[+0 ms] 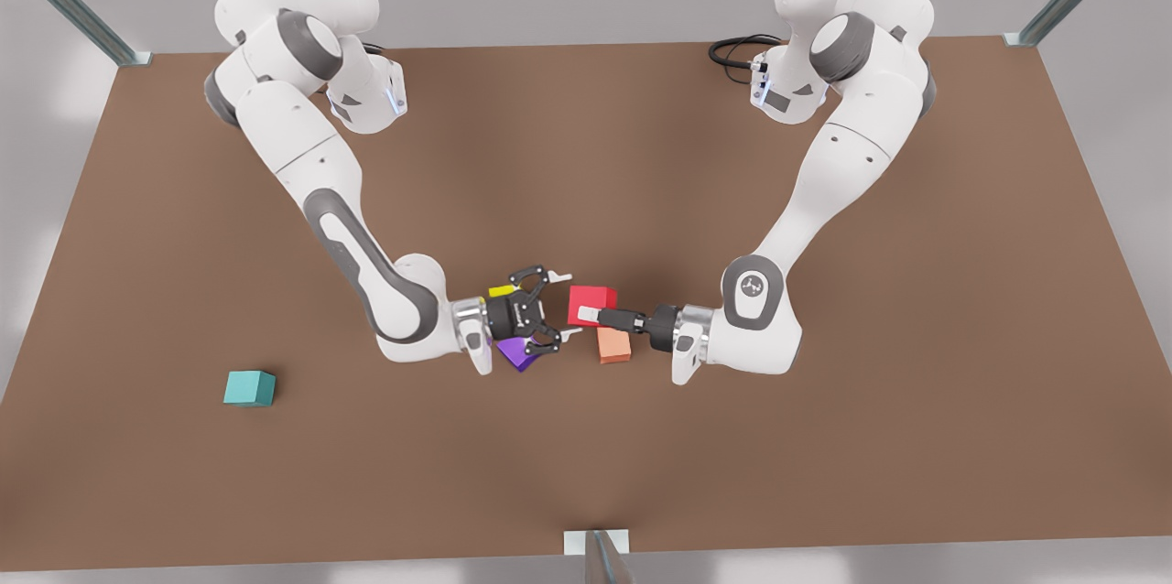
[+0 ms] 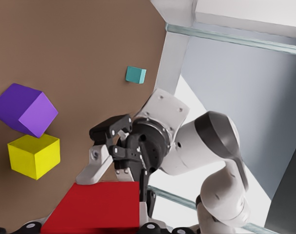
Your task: Pick up red wooden cube and pass to hand red wooden cube and place in blue wooden cube
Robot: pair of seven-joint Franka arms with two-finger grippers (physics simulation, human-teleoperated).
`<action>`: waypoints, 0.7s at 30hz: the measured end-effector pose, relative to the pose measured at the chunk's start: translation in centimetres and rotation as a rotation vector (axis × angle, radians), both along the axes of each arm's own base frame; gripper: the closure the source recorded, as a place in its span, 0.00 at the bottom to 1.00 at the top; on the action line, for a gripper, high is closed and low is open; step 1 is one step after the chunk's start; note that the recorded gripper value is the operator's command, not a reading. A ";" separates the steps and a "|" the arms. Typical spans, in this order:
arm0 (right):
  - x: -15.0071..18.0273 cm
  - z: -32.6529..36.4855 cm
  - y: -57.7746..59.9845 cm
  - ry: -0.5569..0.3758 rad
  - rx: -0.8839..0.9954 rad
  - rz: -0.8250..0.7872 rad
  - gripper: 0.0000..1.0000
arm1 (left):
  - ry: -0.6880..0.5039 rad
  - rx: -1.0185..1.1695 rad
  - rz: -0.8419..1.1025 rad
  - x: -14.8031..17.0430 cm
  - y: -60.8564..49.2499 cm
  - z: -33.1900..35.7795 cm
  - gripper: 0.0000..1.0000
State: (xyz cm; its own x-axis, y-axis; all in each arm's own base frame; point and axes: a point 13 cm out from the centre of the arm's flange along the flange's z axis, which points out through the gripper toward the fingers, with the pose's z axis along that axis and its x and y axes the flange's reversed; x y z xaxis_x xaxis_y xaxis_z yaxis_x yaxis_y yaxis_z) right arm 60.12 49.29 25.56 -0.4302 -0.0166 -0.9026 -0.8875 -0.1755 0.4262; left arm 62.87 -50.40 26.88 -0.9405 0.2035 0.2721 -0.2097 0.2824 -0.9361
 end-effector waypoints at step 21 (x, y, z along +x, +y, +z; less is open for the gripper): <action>-0.3 -0.1 2.8 -0.037 0.034 -0.041 0.41 | -0.006 -0.002 -0.006 -0.2 -0.2 -0.3 0.25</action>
